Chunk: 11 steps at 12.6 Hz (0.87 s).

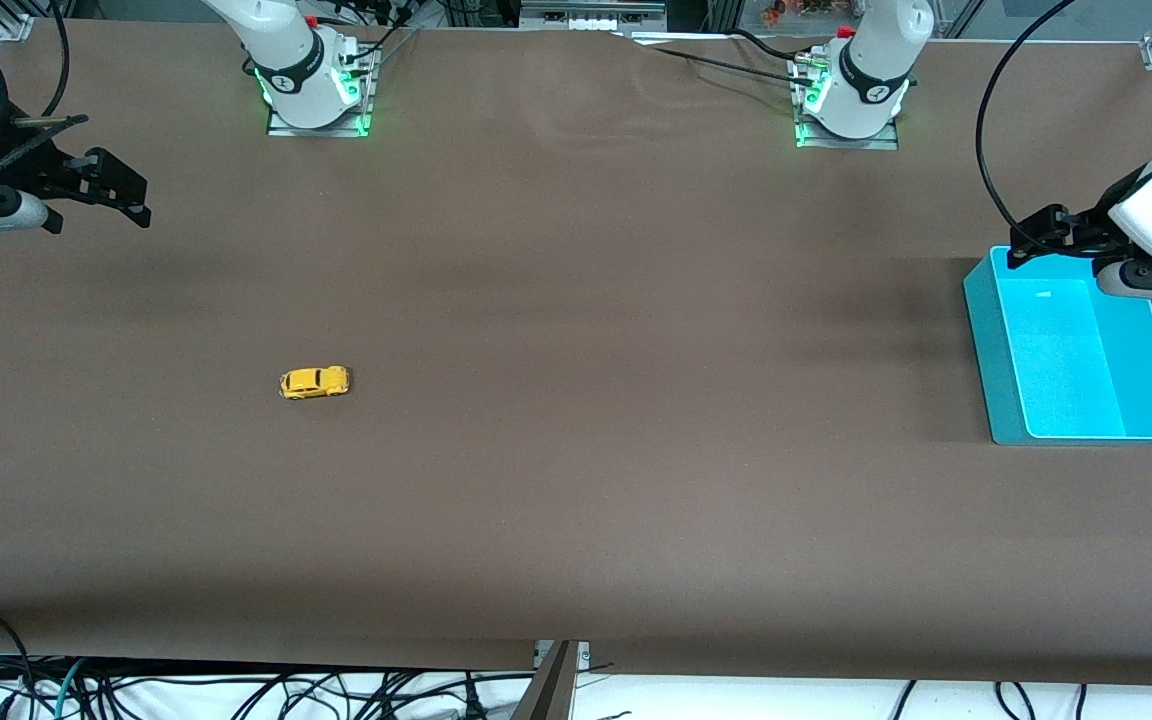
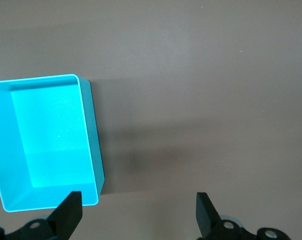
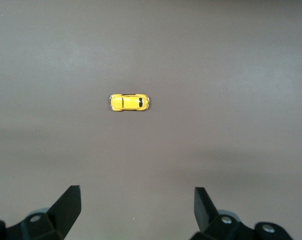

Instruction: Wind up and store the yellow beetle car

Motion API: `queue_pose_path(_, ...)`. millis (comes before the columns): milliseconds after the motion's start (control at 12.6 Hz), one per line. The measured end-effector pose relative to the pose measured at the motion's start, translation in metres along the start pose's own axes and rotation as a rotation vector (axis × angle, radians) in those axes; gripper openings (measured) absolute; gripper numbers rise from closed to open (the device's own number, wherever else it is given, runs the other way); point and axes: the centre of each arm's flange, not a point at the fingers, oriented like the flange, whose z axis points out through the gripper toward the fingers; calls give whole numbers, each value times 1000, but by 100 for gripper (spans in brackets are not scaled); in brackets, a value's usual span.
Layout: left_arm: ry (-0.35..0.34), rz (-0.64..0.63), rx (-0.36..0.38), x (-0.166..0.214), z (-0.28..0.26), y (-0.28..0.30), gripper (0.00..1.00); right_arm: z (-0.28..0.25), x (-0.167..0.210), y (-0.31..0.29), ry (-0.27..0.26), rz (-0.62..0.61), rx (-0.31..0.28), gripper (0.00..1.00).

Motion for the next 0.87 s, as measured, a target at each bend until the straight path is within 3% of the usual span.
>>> queue_pose_path(873, 23, 13, 3, 7, -10, 7, 100, 0, 0, 0, -1, 0, 0, 100)
